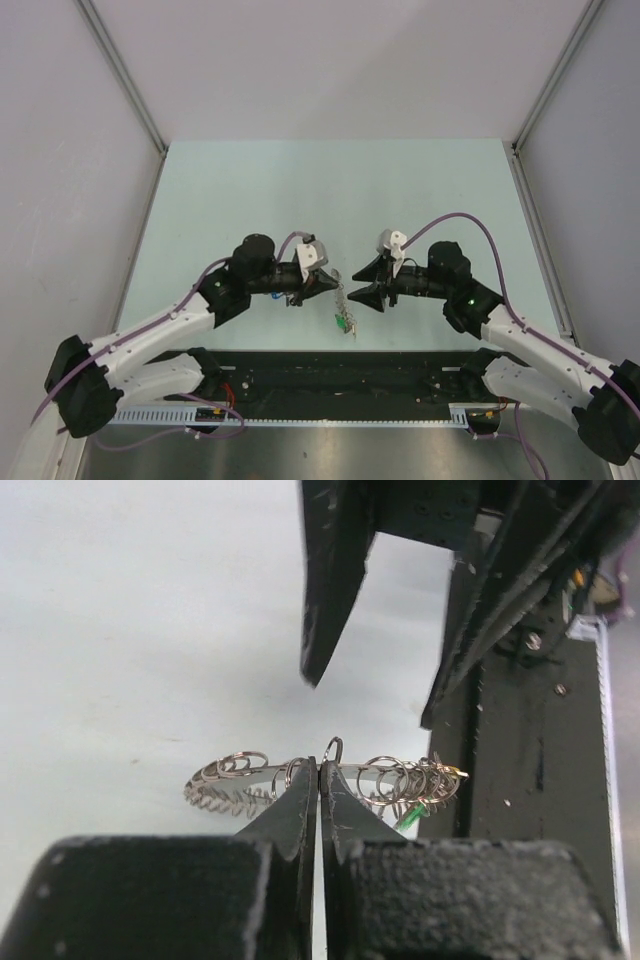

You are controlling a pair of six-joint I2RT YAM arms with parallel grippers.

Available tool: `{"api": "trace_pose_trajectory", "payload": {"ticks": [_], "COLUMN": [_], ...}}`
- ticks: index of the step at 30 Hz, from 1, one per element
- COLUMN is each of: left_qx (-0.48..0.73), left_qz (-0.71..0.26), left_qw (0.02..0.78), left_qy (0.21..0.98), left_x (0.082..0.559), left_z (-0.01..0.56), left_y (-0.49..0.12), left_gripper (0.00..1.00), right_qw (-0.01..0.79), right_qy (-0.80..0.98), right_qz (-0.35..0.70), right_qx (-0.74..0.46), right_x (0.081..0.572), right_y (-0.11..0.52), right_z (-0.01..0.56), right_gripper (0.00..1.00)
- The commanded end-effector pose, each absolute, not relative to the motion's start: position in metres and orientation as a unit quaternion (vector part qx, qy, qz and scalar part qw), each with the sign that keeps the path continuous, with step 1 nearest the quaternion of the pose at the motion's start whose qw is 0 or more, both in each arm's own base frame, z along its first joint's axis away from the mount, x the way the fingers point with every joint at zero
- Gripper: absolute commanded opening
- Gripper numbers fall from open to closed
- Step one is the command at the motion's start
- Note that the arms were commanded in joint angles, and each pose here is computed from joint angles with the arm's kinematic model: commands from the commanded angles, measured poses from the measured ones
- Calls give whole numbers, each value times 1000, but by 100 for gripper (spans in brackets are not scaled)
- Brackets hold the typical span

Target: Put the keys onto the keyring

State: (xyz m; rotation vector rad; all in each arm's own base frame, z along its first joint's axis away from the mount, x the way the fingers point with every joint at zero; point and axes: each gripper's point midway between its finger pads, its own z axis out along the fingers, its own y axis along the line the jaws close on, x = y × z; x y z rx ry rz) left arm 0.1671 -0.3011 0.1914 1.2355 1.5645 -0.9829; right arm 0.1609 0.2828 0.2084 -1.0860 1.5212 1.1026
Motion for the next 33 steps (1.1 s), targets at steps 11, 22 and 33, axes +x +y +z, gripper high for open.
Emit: {"api": "trace_pose_trajectory", "payload": {"ticks": [11, 22, 33], "left_qx": [257, 191, 110], "left_qz": [-240, -148, -29], "left_qw": [641, 668, 692], "left_qy": [682, 704, 713], "left_x": [239, 264, 267], "left_z": [305, 315, 293], "left_y": [-196, -124, -58], "left_gripper": [0, 0, 0], "right_qw": [532, 478, 455], "right_qy": [668, 717, 715], "right_qz": [386, 349, 239], "right_qx": [-348, -369, -474], "right_x": [214, 223, 237], "right_y": [287, 345, 396], "right_z": [233, 176, 108], "right_gripper": [70, 68, 58]}}
